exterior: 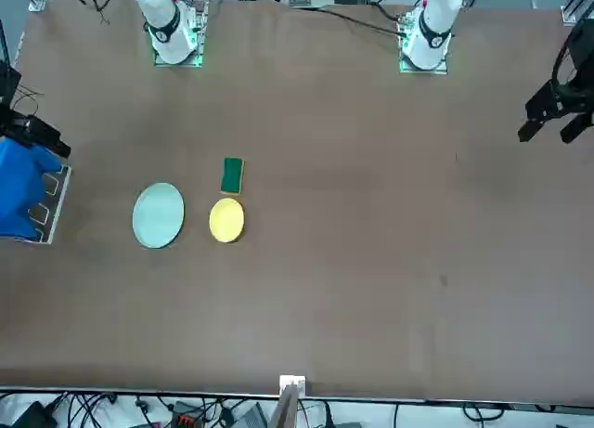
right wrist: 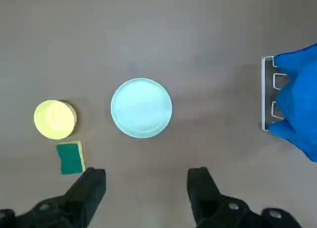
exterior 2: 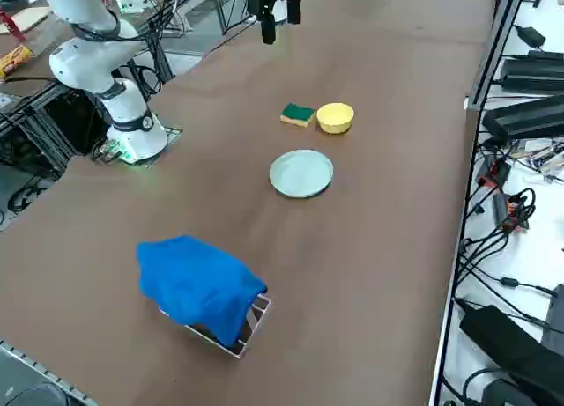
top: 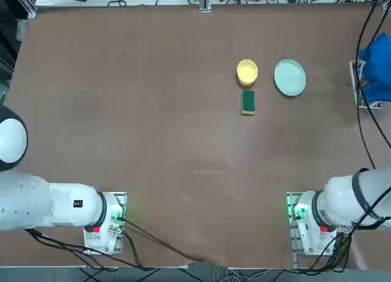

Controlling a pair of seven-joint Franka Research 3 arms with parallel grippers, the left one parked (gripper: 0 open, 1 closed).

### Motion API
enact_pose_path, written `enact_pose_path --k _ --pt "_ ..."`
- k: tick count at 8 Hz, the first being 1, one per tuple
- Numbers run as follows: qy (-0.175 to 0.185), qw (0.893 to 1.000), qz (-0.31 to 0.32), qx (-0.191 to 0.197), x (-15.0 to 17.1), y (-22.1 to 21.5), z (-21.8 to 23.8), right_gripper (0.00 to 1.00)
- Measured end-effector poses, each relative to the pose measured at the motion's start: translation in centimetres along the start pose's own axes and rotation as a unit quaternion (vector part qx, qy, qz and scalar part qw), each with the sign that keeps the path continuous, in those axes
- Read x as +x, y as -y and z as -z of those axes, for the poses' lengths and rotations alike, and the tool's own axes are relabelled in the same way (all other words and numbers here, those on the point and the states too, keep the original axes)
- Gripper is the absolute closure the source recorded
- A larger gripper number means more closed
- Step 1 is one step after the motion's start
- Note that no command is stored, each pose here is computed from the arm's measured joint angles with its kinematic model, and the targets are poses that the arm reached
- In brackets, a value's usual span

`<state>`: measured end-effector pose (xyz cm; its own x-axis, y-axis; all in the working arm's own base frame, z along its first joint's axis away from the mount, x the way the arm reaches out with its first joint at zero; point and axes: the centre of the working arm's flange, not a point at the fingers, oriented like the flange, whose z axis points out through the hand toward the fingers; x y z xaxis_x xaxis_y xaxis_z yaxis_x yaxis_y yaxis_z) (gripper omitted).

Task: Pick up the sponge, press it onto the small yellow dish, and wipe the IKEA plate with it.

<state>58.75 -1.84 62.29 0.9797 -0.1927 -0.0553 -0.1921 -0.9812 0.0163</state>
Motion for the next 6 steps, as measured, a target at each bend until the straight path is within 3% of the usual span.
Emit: enact_pose_path --k 6 --pt "0.026 1.0 0.005 -0.004 -0.41 0.37 -0.86 0.0"
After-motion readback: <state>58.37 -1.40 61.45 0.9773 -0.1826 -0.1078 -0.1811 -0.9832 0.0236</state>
